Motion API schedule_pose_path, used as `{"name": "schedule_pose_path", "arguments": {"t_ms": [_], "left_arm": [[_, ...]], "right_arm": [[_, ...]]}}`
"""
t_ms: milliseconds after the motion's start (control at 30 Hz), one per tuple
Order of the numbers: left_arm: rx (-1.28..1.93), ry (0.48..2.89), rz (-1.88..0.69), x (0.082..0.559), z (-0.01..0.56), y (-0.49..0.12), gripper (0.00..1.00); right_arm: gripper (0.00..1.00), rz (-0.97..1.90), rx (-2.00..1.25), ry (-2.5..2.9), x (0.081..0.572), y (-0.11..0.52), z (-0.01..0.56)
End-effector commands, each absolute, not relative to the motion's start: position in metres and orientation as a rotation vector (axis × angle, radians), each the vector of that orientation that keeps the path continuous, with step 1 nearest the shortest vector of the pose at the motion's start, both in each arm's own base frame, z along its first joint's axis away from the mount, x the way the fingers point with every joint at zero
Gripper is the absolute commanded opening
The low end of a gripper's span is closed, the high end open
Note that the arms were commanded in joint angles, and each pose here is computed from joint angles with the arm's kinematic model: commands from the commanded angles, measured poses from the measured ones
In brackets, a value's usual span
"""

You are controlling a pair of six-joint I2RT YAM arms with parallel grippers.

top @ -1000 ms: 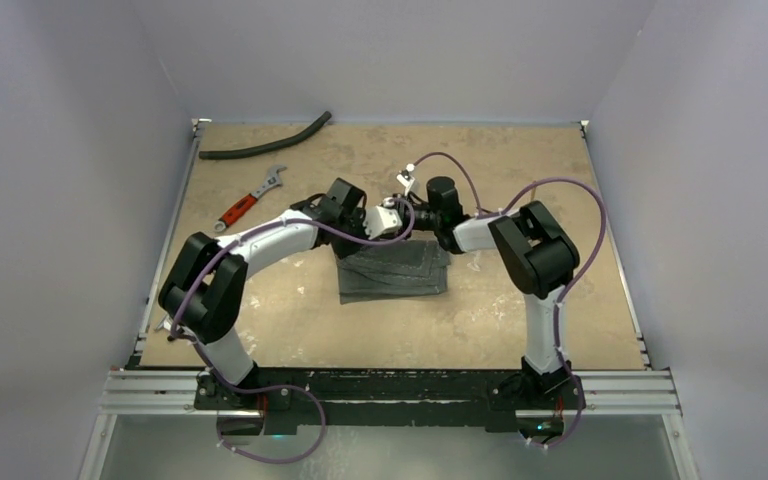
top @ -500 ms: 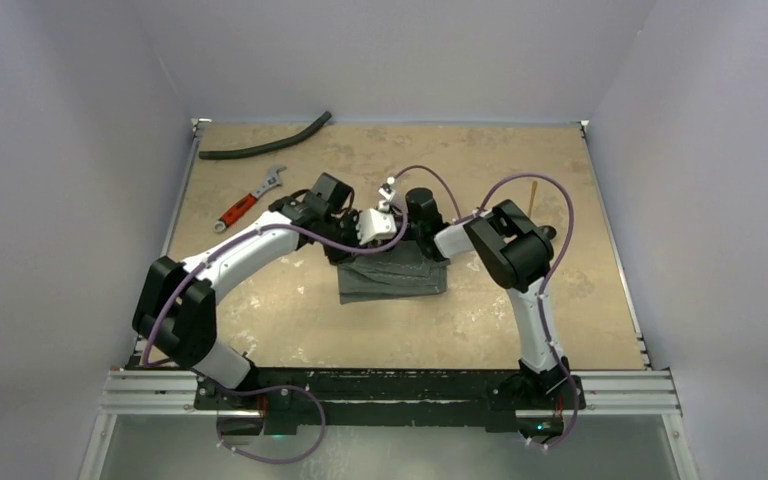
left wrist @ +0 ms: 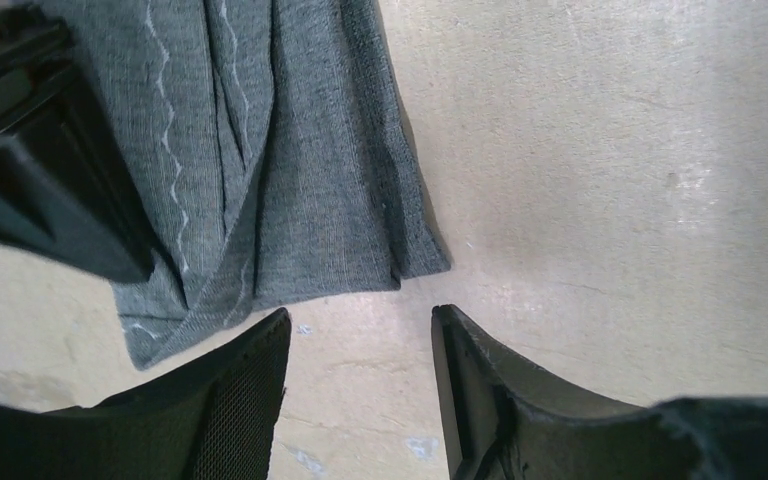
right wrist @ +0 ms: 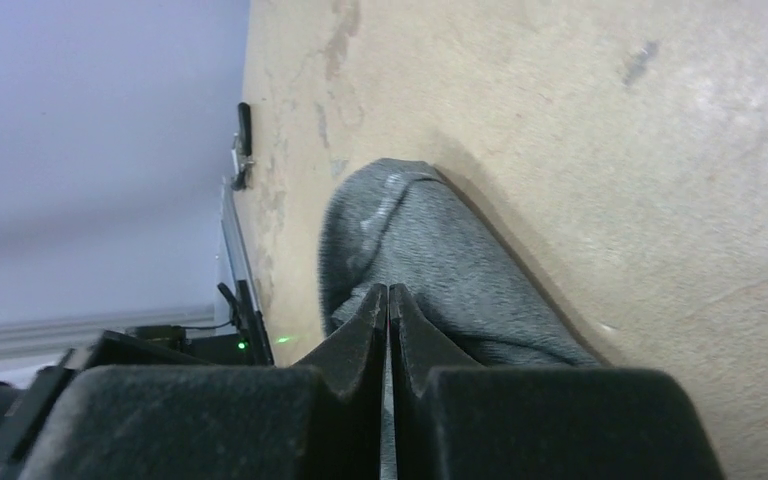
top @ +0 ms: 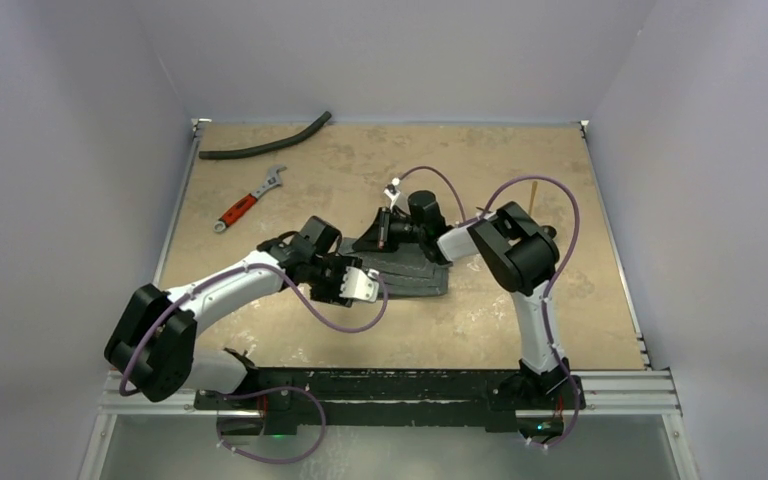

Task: Fold the napkin into a case and place the utensils inside
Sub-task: Smooth out the 2/3-rectangle-folded napkin at the center of the board, then pick up the 2/3-rectangle-folded napkin from the center of the board.

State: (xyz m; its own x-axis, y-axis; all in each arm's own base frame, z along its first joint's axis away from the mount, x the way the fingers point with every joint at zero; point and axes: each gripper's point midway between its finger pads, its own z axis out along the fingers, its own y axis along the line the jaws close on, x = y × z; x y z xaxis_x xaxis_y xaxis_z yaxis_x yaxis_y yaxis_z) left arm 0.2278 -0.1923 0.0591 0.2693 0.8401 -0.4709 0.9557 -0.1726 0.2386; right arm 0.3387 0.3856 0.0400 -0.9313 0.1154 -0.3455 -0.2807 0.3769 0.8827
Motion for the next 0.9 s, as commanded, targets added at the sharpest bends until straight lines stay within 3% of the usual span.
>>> {"name": "schedule_pose_path", "arguments": {"t_ms": [0, 233, 600, 767, 867], "left_arm": [[2.093, 1.308, -0.221, 0.240, 0.067, -0.212, 0.53], [2.242, 1.159, -0.183, 0.225, 0.042, -0.202, 0.52], [2.267, 1.144, -0.096, 0.236, 0.023, -0.205, 0.49], [2.288, 1.125, -0.091, 0.232, 0.017, -0.206, 0.41], [2.262, 1.111, -0.075, 0.235, 0.020, -0.210, 0.29]], "right_arm": [[0.05, 1.641, -0.227, 2.138, 0.340, 0.390, 0.093], [0.04, 1.599, -0.281, 2.105, 0.331, 0.381, 0.107], [0.00, 1.413, -0.265, 2.287, 0.321, 0.364, 0.036], [0.00, 1.390, -0.218, 2.335, 0.306, 0.352, 0.006], [0.00, 1.371, -0.197, 2.347, 0.302, 0.347, -0.003]]}}
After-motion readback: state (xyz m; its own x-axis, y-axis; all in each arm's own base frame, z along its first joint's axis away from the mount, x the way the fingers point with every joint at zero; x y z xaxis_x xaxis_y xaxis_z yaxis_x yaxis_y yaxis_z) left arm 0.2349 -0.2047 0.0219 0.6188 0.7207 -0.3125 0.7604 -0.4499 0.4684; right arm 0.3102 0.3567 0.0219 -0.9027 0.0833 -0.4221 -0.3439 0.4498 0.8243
